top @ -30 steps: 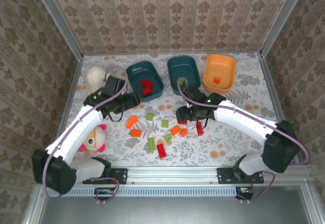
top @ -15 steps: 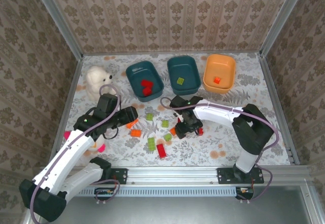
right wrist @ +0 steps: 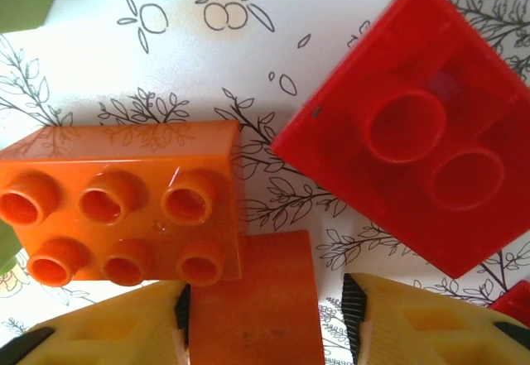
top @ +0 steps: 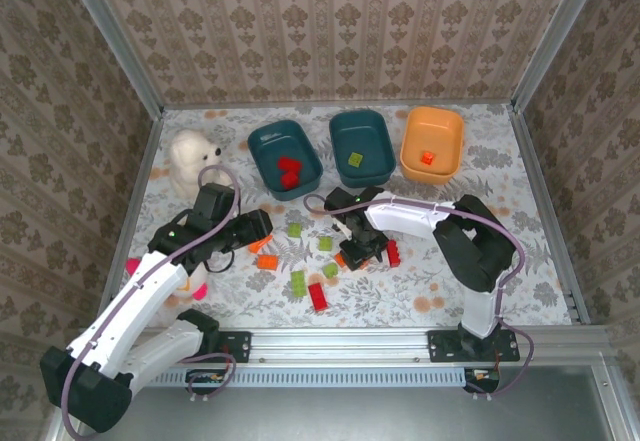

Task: Sort the legos into containers by color

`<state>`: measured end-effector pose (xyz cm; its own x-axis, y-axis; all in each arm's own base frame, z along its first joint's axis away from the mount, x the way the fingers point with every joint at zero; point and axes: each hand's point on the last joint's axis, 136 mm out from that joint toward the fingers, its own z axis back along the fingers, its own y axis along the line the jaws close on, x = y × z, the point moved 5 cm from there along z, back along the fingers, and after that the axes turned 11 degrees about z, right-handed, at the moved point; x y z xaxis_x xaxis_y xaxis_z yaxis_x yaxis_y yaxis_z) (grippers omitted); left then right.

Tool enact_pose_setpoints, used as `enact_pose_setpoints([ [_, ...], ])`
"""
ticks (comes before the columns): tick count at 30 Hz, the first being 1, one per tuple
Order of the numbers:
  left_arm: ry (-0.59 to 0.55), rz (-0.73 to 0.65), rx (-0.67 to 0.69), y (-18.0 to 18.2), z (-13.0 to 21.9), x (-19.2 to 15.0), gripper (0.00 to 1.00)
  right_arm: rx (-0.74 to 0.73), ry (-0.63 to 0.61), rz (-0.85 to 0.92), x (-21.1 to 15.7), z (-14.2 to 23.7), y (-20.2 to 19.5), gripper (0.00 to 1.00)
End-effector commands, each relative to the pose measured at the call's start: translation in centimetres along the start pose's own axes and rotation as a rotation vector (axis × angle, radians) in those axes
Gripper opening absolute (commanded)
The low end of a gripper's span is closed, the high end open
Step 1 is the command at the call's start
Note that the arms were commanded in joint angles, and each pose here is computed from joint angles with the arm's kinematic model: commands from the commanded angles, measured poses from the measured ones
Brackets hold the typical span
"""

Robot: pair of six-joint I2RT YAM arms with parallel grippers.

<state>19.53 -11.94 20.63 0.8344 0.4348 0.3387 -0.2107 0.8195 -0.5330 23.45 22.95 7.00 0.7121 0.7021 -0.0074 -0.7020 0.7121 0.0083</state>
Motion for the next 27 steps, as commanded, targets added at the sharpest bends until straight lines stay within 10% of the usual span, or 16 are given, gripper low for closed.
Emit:
enact_pose_setpoints([
  [1,-0.010,0.007,-0.020,-0.7,0.3,0.4,0.68,0.010,0.029,0.005,-0.1,0.3,0.4,0.46],
  [12,-0.028,-0.013,-0.076,-2.5,0.8,1.4,0.68,-0.081,-0.225,-0.160,-0.1,10.1,-3.1,0.29],
  [18,-0.036,-0.021,-0.116,-4.3,0.2,2.5,0.68,-0.132,-0.443,-0.511,0.4,16.4,-13.4,0.27],
  [27,-0.054,-0.053,-0.150,-7.0,0.0,3.6,0.68,-0.028,-0.460,-0.891,2.8,13.0,-28.0,0.26],
])
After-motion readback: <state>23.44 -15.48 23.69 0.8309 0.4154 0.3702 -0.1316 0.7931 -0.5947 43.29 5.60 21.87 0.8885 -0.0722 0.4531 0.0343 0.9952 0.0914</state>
